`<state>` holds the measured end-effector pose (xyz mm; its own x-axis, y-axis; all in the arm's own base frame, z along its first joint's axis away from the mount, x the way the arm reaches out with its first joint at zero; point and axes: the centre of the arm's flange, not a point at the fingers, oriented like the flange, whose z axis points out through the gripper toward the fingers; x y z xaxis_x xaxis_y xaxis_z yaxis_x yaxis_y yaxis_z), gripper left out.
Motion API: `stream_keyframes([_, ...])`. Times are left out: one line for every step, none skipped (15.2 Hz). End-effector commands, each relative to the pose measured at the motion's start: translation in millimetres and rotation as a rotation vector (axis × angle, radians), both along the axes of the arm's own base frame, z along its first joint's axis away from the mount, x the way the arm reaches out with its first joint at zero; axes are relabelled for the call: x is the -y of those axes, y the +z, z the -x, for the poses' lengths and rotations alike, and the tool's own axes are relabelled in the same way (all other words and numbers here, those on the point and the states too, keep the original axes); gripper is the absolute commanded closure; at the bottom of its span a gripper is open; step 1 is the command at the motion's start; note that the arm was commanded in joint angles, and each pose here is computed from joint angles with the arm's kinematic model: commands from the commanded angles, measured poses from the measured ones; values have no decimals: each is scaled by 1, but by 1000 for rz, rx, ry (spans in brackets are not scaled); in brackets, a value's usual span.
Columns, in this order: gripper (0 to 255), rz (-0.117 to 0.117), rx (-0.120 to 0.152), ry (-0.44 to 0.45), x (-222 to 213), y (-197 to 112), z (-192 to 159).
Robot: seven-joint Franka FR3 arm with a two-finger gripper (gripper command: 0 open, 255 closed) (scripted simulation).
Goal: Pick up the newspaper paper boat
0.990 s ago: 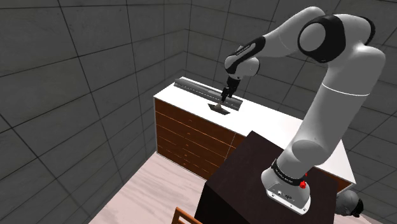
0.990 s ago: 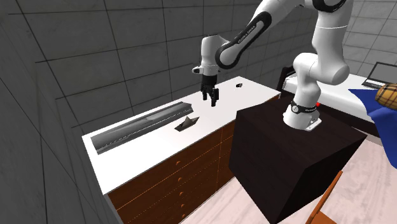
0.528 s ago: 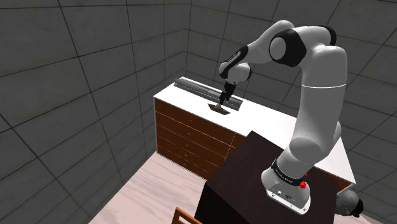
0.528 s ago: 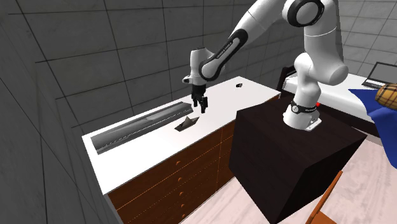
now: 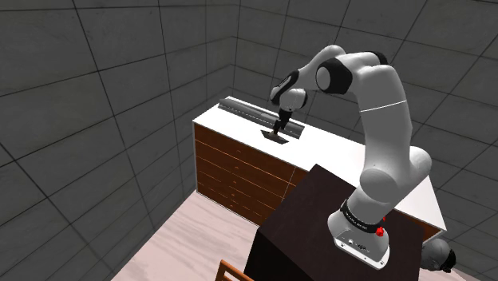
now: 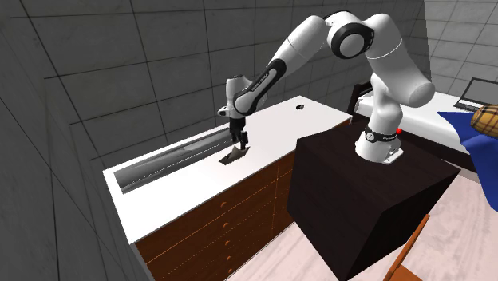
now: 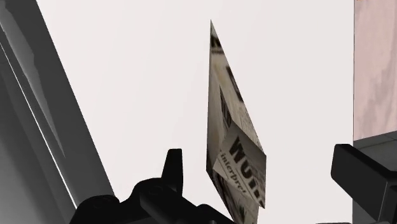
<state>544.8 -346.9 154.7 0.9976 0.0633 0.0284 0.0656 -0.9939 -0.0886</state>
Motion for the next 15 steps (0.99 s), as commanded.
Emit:
stream_keyframes([0,0,0,2,3,-14,-1])
stream_keyframes([0,0,0,2,3,-20,-1])
stream_keyframes([0,0,0,2,3,-25,-1])
stream_keyframes([0,0,0,2,3,-30,-1])
stream_keyframes([0,0,0,2,3,-35,-1])
stream_keyframes([0,0,0,2,3,-41,-1])
stream_keyframes([0,0,0,2,3,-44,-1])
stream_keyframes([0,0,0,2,3,-44,-1])
stream_keyframes([255,0,0,2,2,-44,-1])
stream_keyframes([255,0,0,2,2,-44,-1])
stream_keyframes([255,0,0,2,2,-44,-1])
stream_keyframes([255,0,0,2,2,-44,-1])
stream_keyframes([255,0,0,2,2,-44,-1])
stream_keyframes([255,0,0,2,2,-45,-1])
stream_keyframes([255,0,0,2,2,-45,-1])
